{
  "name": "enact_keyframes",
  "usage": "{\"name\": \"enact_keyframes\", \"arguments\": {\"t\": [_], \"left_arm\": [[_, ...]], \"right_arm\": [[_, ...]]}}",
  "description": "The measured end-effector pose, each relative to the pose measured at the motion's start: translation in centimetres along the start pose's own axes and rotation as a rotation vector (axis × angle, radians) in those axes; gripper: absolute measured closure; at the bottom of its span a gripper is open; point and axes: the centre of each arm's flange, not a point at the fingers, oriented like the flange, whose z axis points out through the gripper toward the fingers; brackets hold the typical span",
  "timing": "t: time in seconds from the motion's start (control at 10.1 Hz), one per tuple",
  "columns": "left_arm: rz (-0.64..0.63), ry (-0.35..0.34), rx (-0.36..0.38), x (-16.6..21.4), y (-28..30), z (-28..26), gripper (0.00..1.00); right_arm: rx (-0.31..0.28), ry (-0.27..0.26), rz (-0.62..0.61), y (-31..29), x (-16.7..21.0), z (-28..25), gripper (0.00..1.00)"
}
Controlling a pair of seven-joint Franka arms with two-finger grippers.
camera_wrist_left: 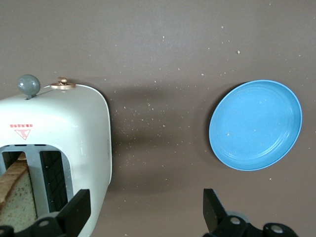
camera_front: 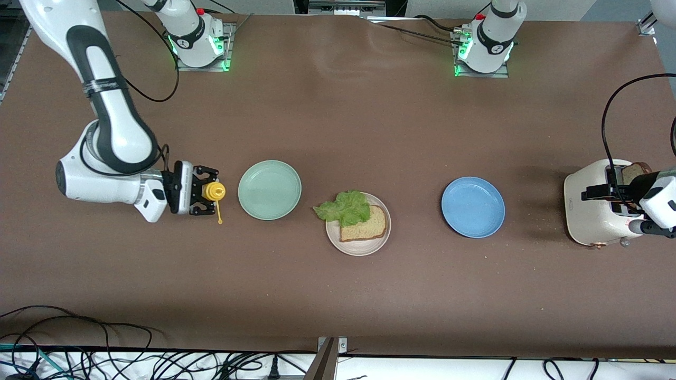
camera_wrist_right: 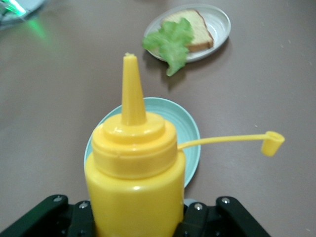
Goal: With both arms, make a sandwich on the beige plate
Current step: 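Set the mustard bottle upright while the left gripper reaches the toaster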
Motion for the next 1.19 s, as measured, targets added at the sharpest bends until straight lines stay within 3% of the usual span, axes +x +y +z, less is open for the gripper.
{"name": "enact_keyframes", "arguments": {"t": [0.2, 0.4, 0.59, 0.79, 0.89, 1.19], "left_arm": [[-0.008, -0.018, 0.058, -0.5, -1.4, -0.1, 0.0], [-0.008, -0.045, 0.137, -1.2, -3.4, -0.4, 0.0], [0.027, -0.055, 0.146, -2.2, -6.3, -0.6, 0.0], [0.04, -0.059, 0.131, -4.1, -10.6, -0.7, 0.0], [0.031, -0.059, 0.124, -5.0, -12.3, -0.6, 0.0], [0.016, -0.07, 0.114, -5.6, -13.7, 0.2, 0.0]], "right_arm": [[-0.013, 0.128, -0.087, -1.6, -4.7, 0.1, 0.92], [-0.036, 0.209, -0.169, -2.7, -7.5, 0.3, 0.92], [-0.043, 0.287, -0.228, -3.4, -9.9, 1.1, 0.92], [-0.072, 0.42, -0.253, -4.0, -13.4, 3.3, 0.92], [-0.079, 0.459, -0.251, -4.2, -14.7, 4.6, 0.92], [-0.081, 0.51, -0.225, -4.4, -15.6, 6.1, 0.92]]}}
